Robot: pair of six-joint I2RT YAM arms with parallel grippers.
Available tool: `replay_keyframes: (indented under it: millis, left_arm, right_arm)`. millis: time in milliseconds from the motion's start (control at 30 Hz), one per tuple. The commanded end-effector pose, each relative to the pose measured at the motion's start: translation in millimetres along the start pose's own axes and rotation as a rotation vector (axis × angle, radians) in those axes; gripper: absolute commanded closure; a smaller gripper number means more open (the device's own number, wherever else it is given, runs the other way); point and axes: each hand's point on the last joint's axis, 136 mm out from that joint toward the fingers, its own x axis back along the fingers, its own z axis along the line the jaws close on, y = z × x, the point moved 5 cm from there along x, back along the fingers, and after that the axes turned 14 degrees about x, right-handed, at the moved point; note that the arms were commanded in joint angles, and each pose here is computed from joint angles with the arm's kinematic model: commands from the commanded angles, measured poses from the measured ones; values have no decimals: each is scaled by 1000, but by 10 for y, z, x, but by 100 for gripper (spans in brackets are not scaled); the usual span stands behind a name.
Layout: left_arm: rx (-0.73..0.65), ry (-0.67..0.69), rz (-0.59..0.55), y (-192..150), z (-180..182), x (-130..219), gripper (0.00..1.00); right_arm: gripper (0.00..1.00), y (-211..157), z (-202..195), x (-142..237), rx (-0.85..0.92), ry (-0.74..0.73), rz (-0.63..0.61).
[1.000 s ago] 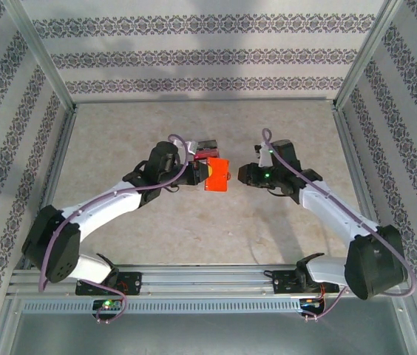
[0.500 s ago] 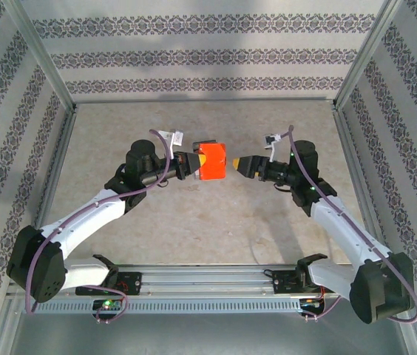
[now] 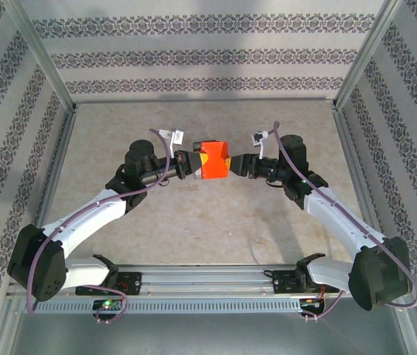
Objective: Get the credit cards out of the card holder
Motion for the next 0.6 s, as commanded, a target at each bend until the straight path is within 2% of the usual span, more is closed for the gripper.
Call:
replay_keyframes:
  millis: [0, 100, 200, 300, 333, 567]
  left_arm:
    - [-24, -60, -11, 43, -100, 6, 100]
    - [-19, -55, -7, 34, -80, 5, 100]
    - [-20, -56, -6, 35, -79, 2, 100]
    - [-15, -57, -4, 29, -71, -1, 100]
    - [-8, -58, 2, 16, -66, -4, 100]
    - [110, -8, -9, -179, 229, 41, 100]
  right_arm:
    - [55, 91, 47, 12, 49, -23, -22]
    - [62, 93, 37, 25, 51, -33, -26]
    - [75, 83, 17, 36, 50, -48, -21]
    - [97, 84, -2, 55, 48, -60, -23]
    - [100, 83, 1, 62, 47, -61, -23]
    - [100, -90, 18, 128, 25, -58, 33]
